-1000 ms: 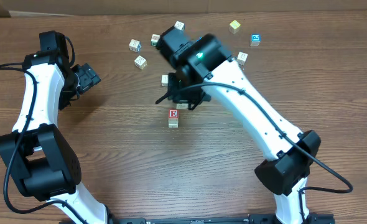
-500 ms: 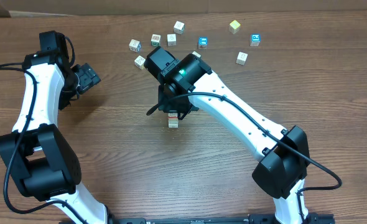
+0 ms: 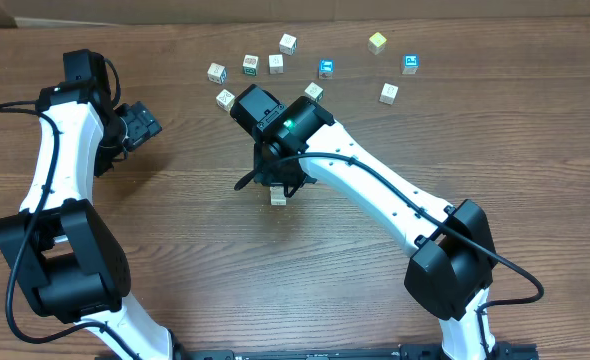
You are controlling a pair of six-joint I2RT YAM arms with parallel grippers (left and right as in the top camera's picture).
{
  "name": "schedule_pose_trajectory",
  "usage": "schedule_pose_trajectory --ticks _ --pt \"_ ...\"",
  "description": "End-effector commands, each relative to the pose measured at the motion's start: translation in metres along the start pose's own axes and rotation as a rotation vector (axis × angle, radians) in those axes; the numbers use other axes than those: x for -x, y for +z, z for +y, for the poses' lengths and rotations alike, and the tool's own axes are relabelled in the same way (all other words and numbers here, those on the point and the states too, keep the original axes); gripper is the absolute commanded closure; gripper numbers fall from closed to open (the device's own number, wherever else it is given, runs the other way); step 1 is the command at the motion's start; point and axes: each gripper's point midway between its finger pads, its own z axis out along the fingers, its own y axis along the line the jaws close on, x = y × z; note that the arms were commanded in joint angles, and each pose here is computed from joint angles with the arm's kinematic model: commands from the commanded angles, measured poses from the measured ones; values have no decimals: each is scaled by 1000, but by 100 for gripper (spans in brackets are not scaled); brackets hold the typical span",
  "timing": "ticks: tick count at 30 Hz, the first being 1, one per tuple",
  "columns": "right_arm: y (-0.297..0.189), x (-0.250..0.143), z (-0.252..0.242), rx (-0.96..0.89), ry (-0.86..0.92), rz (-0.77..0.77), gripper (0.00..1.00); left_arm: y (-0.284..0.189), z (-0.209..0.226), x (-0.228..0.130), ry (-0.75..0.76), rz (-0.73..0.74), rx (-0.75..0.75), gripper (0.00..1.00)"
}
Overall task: Form a tower
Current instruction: 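Carry the green-bordered block left over the 'E' block tower, then align and lower the green-bordered block onto the 'E' block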
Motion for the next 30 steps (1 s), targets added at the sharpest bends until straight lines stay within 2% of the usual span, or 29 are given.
schedule_pose_trajectory --ticks 1,30 --pt "-2 2 0 -9 1 -25 88 0 -2 1 13 -3 -3 0" --pt "5 3 -1 -24 23 -26 88 0 -2 2 14 -3 -3 0"
